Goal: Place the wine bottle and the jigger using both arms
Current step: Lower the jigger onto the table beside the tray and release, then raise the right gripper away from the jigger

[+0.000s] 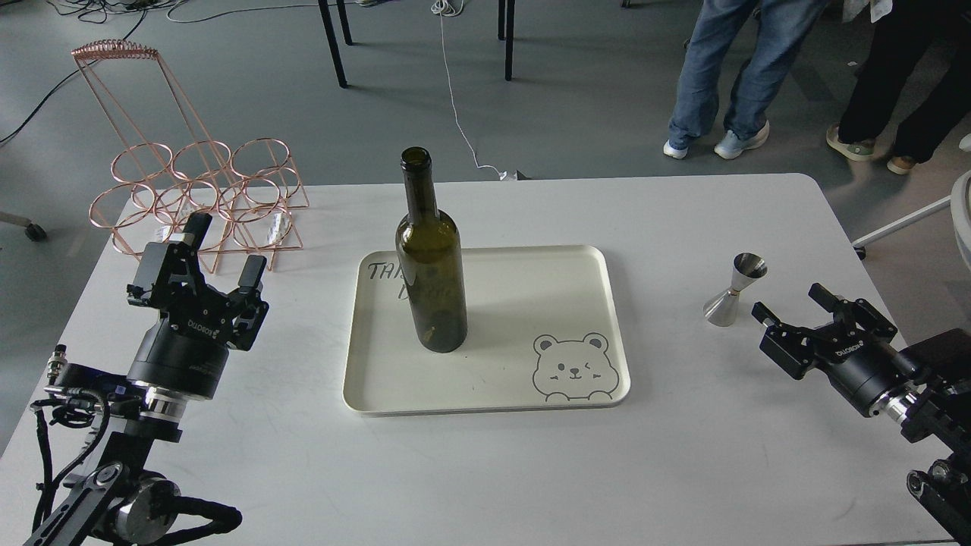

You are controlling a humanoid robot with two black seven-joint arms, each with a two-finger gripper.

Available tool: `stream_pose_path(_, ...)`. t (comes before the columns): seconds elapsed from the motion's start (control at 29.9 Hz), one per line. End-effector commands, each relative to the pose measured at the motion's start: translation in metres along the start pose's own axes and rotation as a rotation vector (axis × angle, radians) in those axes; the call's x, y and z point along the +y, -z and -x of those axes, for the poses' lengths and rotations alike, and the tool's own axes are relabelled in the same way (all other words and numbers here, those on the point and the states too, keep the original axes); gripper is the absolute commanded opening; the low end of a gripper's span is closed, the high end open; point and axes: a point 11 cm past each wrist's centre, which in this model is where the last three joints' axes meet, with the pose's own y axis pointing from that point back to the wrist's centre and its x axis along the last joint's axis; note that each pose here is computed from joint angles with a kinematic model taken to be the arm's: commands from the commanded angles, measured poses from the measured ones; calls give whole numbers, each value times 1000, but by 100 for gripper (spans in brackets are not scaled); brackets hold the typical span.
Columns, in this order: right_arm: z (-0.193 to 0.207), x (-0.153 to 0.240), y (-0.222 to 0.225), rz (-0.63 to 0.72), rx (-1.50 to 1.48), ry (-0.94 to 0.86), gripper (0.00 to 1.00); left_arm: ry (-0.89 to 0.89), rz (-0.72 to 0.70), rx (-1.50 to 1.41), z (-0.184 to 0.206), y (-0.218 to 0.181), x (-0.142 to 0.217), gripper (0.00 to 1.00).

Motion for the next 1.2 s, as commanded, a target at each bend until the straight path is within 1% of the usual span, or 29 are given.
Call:
stream_pose_path(0.0, -13, 14, 22, -61, -106, -10, 99, 0, 2, 3, 0, 0, 0, 98)
stream_pose_path(0.1, -28, 15, 43, -98, -240, -48, 99, 1, 0, 2, 0, 0, 0, 98)
stream_pose_path(0.2, -46, 5, 60, -111, -393, -124, 99, 3, -1, 1, 1, 0, 0, 98)
stream_pose_path(0.3, -69, -9, 66, -118, -499, -206, 99, 4, -1, -4, 0, -1, -1, 98)
stream_pose_path(0.37, -86, -26, 72, -139, -574, -257, 99, 5, -1, -7, -1, -1, -1, 98)
stream_pose_path(0.5, -115, -70, 96, -212, -842, -308, 99, 11, -2, -21, -4, -5, -1, 98)
stream_pose_path(0.6, -133, -95, 106, -226, -1063, -370, 99, 13, -4, -27, -6, -6, -1, 98)
stream_pose_path(0.67, -144, -106, 113, -249, -1170, -378, 99, 12, -3, -27, -6, -6, -1, 98)
stream_pose_path(0.74, -149, -114, 120, -284, -1272, -348, 99, 13, -2, -36, -8, -8, -2, 98)
stream_pose_path(0.84, -144, -122, 130, -348, -1421, -270, 99, 20, -7, -55, -12, -11, -2, 98)
stream_pose_path(1.0, -131, -124, 133, -440, -1510, -126, 99, 31, -24, -90, -19, -15, 0, 98)
stream_pose_path(1.07, -117, -123, 128, -420, -1540, -54, 99, 33, -28, -98, -21, -16, 1, 98)
stream_pose_path(1.17, -101, -123, 116, -374, -1552, 2, 99, 52, -38, -118, -23, -19, 1, 98)
